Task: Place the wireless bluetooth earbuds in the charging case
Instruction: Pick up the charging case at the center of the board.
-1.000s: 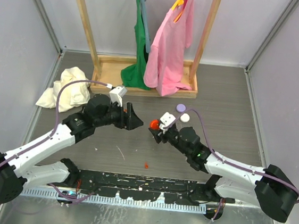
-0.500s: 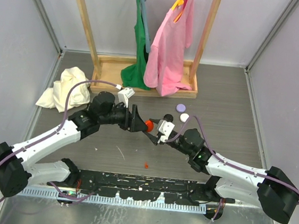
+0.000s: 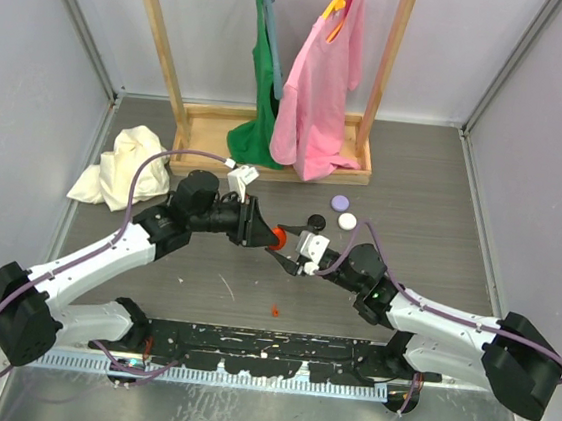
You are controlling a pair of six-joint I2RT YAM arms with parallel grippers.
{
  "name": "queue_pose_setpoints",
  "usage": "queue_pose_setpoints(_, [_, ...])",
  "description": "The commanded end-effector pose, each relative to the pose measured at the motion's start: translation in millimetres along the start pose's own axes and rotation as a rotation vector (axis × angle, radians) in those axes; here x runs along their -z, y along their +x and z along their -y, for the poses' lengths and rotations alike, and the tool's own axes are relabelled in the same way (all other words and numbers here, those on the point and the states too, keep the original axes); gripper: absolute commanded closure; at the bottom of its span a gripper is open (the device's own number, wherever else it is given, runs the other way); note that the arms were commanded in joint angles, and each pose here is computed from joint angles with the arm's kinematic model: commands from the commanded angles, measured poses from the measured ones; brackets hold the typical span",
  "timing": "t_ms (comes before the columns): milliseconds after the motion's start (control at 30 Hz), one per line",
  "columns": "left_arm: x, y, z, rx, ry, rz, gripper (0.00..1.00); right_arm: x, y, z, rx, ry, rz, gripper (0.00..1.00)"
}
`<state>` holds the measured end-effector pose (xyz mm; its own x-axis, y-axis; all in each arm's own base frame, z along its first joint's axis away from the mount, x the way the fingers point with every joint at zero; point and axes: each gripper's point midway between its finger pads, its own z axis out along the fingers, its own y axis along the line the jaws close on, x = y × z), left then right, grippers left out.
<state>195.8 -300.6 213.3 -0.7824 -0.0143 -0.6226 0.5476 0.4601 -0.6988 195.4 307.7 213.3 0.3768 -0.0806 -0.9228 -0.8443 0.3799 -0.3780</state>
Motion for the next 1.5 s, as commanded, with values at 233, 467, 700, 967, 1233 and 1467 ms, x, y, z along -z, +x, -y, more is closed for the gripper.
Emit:
queue_pose_setpoints(233, [11,-21,15,-0.245,0.045,0.046,0.96,6,-23,5,0.018,0.023,0.07,0.24])
queue_pose_setpoints(467, [19,-19,13,-0.446,0.056,0.067,1.0,14,-25,0,-0.079,-0.023,0.025,0.16])
queue_pose_setpoints(700, [24,-8,21,-0.616,0.151,0.041,0.99,19,-37,-5,-0.22,-0.149,0.055,0.19])
queue_pose_setpoints(967, [32,4,36,-0.762,0.273,0.029,1.0,22,-46,-4,-0.309,-0.217,0.094,0.26])
queue_pose_setpoints(1233, [34,8,42,-0.84,0.306,0.028,1.0,17,-53,-14,-0.358,-0.313,0.103,0.37])
queue_pose_setpoints(1467, [36,10,48,-0.877,0.321,0.022,1.0,15,-51,-17,-0.367,-0.335,0.096,0.45])
